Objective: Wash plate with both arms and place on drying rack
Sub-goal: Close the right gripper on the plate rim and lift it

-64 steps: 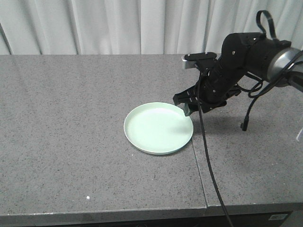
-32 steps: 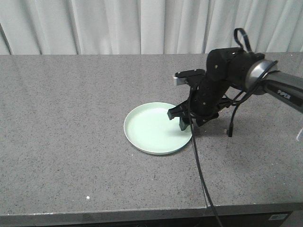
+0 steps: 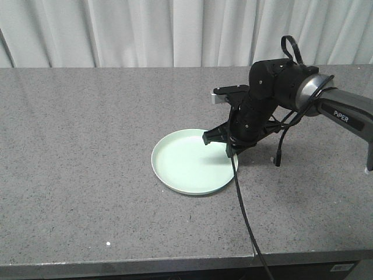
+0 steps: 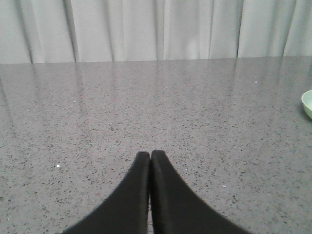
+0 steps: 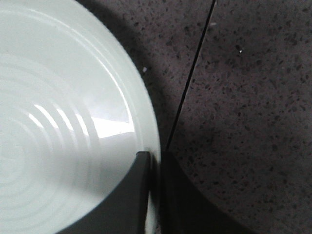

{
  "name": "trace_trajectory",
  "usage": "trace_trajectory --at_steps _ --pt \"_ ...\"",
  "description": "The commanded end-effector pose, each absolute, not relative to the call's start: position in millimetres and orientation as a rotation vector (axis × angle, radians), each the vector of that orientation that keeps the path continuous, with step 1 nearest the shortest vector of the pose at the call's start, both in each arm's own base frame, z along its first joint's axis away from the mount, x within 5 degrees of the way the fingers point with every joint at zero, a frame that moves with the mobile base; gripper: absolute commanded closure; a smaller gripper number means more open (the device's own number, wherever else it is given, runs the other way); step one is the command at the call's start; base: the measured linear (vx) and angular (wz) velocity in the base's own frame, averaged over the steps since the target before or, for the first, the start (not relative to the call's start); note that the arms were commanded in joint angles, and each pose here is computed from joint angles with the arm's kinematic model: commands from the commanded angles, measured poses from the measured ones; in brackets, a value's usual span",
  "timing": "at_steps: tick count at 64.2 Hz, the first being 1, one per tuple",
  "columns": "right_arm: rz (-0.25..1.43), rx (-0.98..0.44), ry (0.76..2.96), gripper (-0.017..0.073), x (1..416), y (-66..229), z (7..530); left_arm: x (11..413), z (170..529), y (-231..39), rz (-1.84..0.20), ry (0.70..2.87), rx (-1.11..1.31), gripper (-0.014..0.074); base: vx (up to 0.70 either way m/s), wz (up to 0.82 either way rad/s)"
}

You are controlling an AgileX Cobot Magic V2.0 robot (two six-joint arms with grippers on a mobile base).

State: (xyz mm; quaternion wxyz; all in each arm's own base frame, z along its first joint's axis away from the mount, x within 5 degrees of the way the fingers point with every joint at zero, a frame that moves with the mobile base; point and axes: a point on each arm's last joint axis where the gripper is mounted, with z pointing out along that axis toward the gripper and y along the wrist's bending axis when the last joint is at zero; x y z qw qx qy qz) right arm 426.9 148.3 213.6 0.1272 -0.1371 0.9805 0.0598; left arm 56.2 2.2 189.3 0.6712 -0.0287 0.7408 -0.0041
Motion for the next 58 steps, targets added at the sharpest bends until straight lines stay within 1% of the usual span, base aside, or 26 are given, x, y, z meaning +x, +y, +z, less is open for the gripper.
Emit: trace_trajectory --at_steps 1,6,20,35,58 --pt "0.189 -0.395 2.756 0.0569 425.5 140.5 250.1 56.4 189.0 1.3 -0.028 1.606 -0.062 0.0599 0.0 0.0" --pt "0.23 -0.397 2.701 0.0568 422.0 141.6 259.9 56.4 189.0 1.3 -0.028 1.606 -0.062 0.0599 0.0 0.0" --pt "0.249 -0.336 2.433 0.0568 398.7 132.0 288.0 56.4 189.0 1.3 -0.028 1.606 -0.062 0.0599 0.0 0.0" --pt "0.222 -0.354 2.208 0.0568 351.5 114.6 305.7 56.4 189.0 1.3 -0.028 1.606 -0.062 0.0599 0.0 0.0" --pt "0.209 -0.3 1.952 0.0568 272.3 86.2 309.4 56.4 189.0 1.3 -0.028 1.606 -0.062 0.0599 0.0 0.0"
